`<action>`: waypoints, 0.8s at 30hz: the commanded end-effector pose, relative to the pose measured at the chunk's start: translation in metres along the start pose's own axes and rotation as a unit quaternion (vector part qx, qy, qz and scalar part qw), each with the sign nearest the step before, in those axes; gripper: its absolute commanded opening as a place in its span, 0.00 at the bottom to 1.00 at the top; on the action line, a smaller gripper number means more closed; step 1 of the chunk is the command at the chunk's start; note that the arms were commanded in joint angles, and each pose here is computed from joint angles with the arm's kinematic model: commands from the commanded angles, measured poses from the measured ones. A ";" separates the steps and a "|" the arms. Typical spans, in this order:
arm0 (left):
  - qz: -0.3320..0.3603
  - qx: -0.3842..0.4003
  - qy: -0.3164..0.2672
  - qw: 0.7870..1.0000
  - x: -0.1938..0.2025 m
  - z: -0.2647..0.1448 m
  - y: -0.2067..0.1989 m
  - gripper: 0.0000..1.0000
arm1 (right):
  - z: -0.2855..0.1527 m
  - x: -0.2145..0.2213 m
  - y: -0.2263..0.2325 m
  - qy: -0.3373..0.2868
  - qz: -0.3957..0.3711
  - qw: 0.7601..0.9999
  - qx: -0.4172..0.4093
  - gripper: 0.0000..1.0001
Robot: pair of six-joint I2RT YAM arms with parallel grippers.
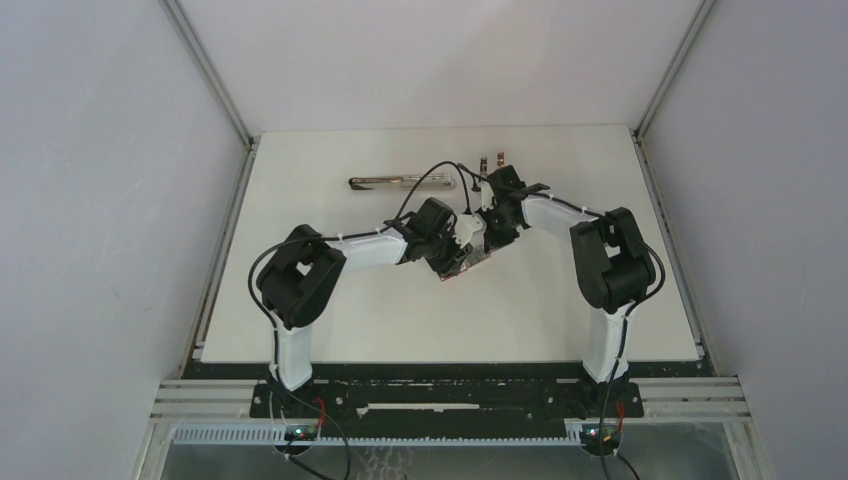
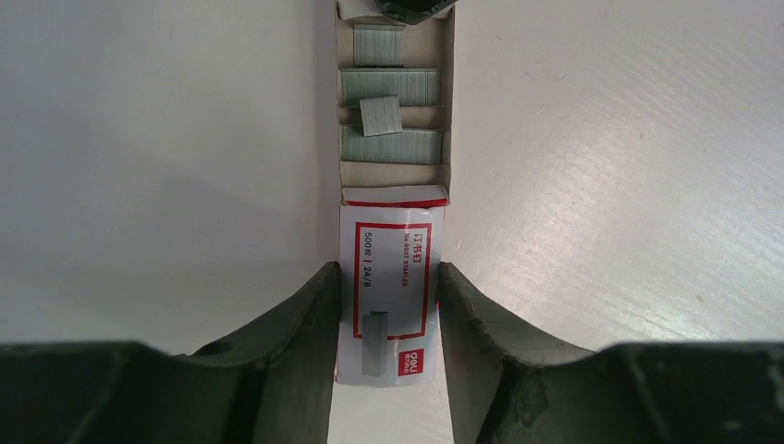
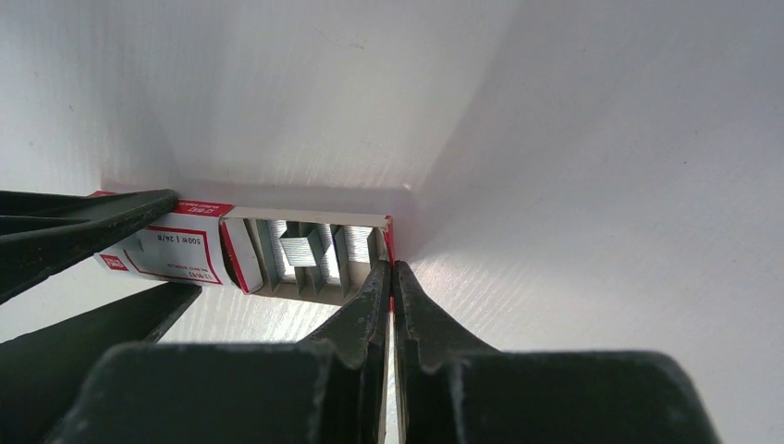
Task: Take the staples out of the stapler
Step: Close the staple box at the center of the board.
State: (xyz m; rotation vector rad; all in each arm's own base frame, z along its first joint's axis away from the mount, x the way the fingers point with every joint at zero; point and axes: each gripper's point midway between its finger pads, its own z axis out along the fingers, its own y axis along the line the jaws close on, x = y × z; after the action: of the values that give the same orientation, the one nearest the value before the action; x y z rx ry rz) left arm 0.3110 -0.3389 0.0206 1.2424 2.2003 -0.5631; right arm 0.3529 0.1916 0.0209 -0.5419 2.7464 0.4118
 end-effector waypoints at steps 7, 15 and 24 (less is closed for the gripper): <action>-0.023 0.017 0.042 0.999 0.032 0.008 -0.013 0.48 | -0.020 -0.023 0.014 -0.046 -0.007 0.999 -0.011 0.00; -0.027 0.012 0.044 0.999 0.032 0.007 -0.011 0.49 | -0.018 -0.019 0.016 -0.037 0.003 0.999 -0.019 0.00; -0.031 0.010 0.048 0.998 0.034 0.009 -0.011 0.49 | -0.017 -0.013 0.024 -0.028 0.003 0.999 -0.045 0.00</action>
State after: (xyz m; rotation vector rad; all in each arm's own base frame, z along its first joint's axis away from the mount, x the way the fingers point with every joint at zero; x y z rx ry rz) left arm 0.3102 -0.3393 0.0206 1.2252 2.2131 -0.5688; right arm 0.3511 0.1954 0.0222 -0.5286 2.7501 0.4403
